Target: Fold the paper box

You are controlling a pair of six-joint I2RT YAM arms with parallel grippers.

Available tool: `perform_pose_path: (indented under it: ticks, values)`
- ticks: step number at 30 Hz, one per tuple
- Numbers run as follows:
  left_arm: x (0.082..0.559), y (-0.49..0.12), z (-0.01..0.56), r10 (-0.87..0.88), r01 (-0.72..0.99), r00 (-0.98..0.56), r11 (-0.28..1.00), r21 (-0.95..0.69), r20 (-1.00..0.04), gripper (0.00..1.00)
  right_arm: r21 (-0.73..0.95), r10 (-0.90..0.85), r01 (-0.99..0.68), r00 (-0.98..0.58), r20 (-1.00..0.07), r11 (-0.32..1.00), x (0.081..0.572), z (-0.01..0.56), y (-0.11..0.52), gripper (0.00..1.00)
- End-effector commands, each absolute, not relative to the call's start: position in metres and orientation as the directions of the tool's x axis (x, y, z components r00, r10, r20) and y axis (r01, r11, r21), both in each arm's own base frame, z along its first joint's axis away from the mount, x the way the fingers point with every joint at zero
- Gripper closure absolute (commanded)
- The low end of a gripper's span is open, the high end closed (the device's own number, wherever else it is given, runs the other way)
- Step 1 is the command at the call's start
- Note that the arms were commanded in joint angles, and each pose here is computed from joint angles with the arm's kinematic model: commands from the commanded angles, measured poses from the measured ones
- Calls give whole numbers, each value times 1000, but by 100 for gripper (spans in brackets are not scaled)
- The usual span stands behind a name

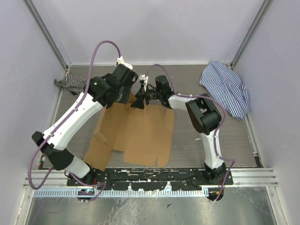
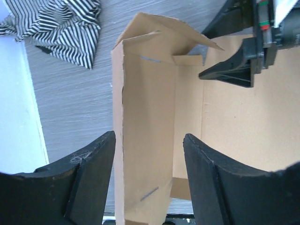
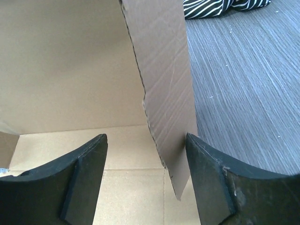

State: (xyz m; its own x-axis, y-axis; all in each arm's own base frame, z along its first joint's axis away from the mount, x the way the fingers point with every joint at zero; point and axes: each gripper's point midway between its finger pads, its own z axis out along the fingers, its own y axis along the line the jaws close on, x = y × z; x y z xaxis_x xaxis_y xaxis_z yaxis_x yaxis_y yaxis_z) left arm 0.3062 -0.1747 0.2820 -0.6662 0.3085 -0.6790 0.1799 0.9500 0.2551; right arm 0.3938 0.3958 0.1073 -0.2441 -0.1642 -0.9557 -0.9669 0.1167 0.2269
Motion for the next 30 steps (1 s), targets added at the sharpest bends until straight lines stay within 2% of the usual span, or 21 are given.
perform_pose_path:
  ticks: [1, 8, 15, 19, 23, 30]
  values:
    - [301, -142, 273, 304, 104, -705, 938, 331, -640, 33, 166, -99, -976, -181, -978, 139, 410, 142, 401, 28]
    - [300, -94, 216, 273, 26, -800, 905, 424, -535, 33, 189, -64, -963, -204, -977, 192, 424, 149, 405, 29]
    - [304, -86, 227, 90, -59, -750, 978, 202, -655, 33, 250, -35, -904, -279, -960, 347, 461, 162, 406, 29]
    - [301, -97, 234, 52, -28, -717, 994, 103, -695, 33, 223, -83, -902, -271, -959, 369, 471, 165, 416, 27]
    - [288, -99, 237, 7, -23, -700, 999, 32, -714, 35, 225, -136, -883, -304, -943, 412, 490, 149, 429, 27]
    - [269, -96, 235, -52, -32, -674, 999, -41, -737, 35, 330, -121, -838, -418, -901, 436, 508, 109, 444, 25]
